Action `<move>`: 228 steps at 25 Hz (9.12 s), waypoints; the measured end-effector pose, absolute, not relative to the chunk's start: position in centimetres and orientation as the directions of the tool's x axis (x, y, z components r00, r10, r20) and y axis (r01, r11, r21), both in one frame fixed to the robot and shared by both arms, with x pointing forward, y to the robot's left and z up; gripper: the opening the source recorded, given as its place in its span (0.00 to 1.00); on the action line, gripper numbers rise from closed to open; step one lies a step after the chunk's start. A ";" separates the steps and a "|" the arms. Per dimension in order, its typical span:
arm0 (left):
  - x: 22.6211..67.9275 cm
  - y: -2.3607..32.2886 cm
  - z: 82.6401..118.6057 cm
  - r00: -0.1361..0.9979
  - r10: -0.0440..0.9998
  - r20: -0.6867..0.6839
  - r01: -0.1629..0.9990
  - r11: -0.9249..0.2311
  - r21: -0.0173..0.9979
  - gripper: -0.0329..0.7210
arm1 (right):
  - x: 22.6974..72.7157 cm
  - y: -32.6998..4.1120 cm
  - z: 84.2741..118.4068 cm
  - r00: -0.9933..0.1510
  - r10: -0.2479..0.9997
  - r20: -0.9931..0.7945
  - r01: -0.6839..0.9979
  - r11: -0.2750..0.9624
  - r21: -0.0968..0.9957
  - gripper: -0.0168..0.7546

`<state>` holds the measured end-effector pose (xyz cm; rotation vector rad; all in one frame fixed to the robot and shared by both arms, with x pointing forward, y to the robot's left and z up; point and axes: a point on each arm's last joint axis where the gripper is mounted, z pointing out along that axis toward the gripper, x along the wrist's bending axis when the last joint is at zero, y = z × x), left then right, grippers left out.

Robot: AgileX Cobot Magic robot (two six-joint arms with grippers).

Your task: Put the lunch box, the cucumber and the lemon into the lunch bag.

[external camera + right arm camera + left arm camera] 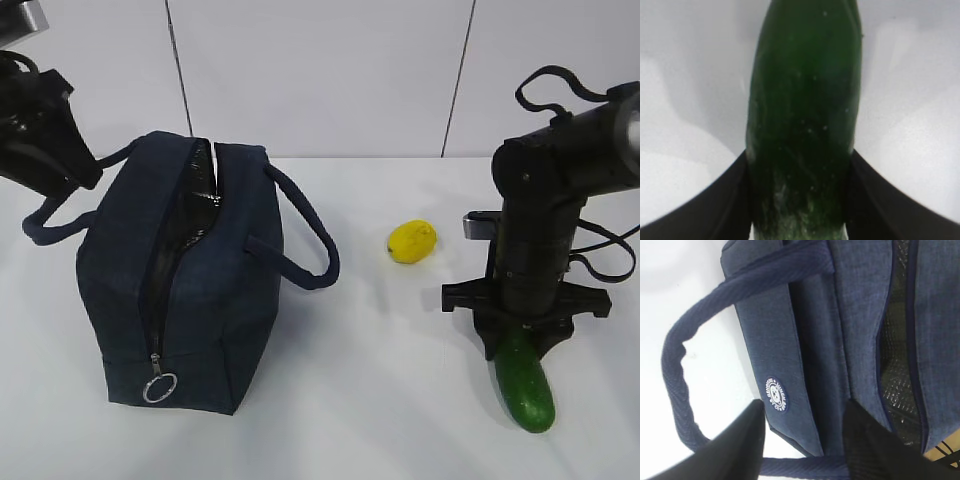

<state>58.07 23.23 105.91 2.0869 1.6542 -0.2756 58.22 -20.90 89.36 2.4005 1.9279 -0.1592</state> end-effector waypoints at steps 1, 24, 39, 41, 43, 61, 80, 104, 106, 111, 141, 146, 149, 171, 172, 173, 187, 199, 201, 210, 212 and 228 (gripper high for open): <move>58.1 23.2 105.9 0.257 0.866 -0.429 0.958 -0.171 0.229 0.52 | 58.2 -20.9 89.4 0.213 0.970 -0.117 0.976 -0.217 -0.019 0.47; 58.1 23.4 105.8 0.262 0.874 -0.408 0.957 -0.181 0.226 0.48 | 55.5 -21.1 96.9 0.085 0.995 -0.056 0.995 -0.088 -0.053 0.45; 57.6 24.1 106.4 0.256 0.906 -0.337 0.956 -0.185 0.228 0.48 | 51.4 -20.8 106.1 -0.062 0.985 0.159 0.989 0.040 0.140 0.45; 57.4 24.2 106.9 0.259 0.907 -0.334 0.953 -0.183 0.241 0.48 | 50.9 -20.5 106.8 -0.086 0.975 0.203 0.987 0.055 0.152 0.45; 57.2 24.2 107.2 0.260 0.907 -0.331 0.952 -0.183 0.247 0.48 | 50.5 -20.1 107.2 -0.108 0.961 0.255 0.986 0.070 0.154 0.45; 57.2 24.2 107.3 0.248 0.910 -0.332 0.955 -0.171 0.243 0.48 | 50.5 -17.4 108.6 -0.237 0.810 0.536 0.962 0.119 0.246 0.45; 57.2 23.0 107.9 0.215 0.852 -0.478 0.962 -0.102 0.251 0.48 | 56.0 -12.2 108.9 -0.433 0.323 0.841 0.847 -0.174 0.503 0.45; 59.1 22.2 104.2 0.189 0.812 -0.552 0.979 -0.111 0.171 0.37 | 61.2 -5.2 102.7 -0.419 0.254 0.872 0.881 -0.117 0.458 0.45; 59.2 22.2 103.9 0.200 0.810 -0.551 0.977 -0.124 0.171 0.30 | 61.3 -5.0 102.1 -0.408 0.257 0.876 0.888 -0.114 0.446 0.45; 59.4 22.3 103.6 0.221 0.810 -0.543 0.973 -0.147 0.176 0.08 | 61.1 -4.0 101.5 -0.391 0.263 0.882 0.892 -0.130 0.434 0.45; 59.4 22.6 103.3 0.239 0.834 -0.497 0.969 -0.170 0.182 0.04 | 61.3 -2.5 95.8 -0.334 0.474 0.815 0.915 -0.045 0.401 0.47; 59.4 22.6 103.3 0.240 0.834 -0.497 0.968 -0.170 0.182 0.04 | 61.3 -2.5 95.8 -0.334 0.470 0.817 0.916 -0.043 0.399 0.59; 59.4 22.6 103.3 0.240 0.834 -0.497 0.968 -0.170 0.182 0.04 | 60.9 -2.3 95.9 -0.341 0.440 0.831 0.922 -0.017 0.387 0.76; 59.4 22.8 103.3 0.245 0.841 -0.482 0.967 -0.178 0.180 0.04 | 61.0 -6.2 101.8 -0.541 0.429 0.723 0.831 0.141 0.538 0.76; 59.4 22.8 103.3 0.245 0.841 -0.482 0.967 -0.178 0.180 0.04 | 60.6 -6.4 102.5 -0.566 0.430 0.703 0.815 0.164 0.555 0.75; 59.4 22.8 103.3 0.245 0.841 -0.482 0.967 -0.178 0.180 0.04 | 60.2 -6.6 103.0 -0.590 0.433 0.682 0.800 0.194 0.568 0.75; 59.4 22.8 103.3 0.246 0.842 -0.480 0.967 -0.179 0.180 0.04 | 58.4 -12.8 108.1 -0.562 0.643 0.520 0.807 0.289 0.514 0.72; 59.4 22.8 103.2 0.247 0.843 -0.477 0.967 -0.181 0.180 0.04 | 61.1 -19.2 107.6 -0.150 0.839 0.523 0.928 -0.063 0.368 0.72; 59.4 22.8 103.2 0.247 0.843 -0.477 0.967 -0.181 0.180 0.04 | 61.2 -20.0 107.9 -0.114 0.889 0.444 0.932 -0.059 0.359 0.72; 59.4 22.8 103.2 0.247 0.844 -0.476 0.967 -0.182 0.180 0.04 | 61.3 -21.2 109.3 0.104 0.916 0.388 0.930 -0.228 0.289 0.72; 59.4 22.8 103.2 0.247 0.844 -0.476 0.967 -0.182 0.180 0.04 | 61.2 -21.3 109.2 0.108 0.923 0.370 0.931 -0.224 0.288 0.72; 59.4 22.8 103.3 0.244 0.840 -0.484 0.967 -0.177 0.181 0.04 | 62.5 -18.4 106.4 0.522 0.810 0.268 0.737 -0.586 0.337 0.70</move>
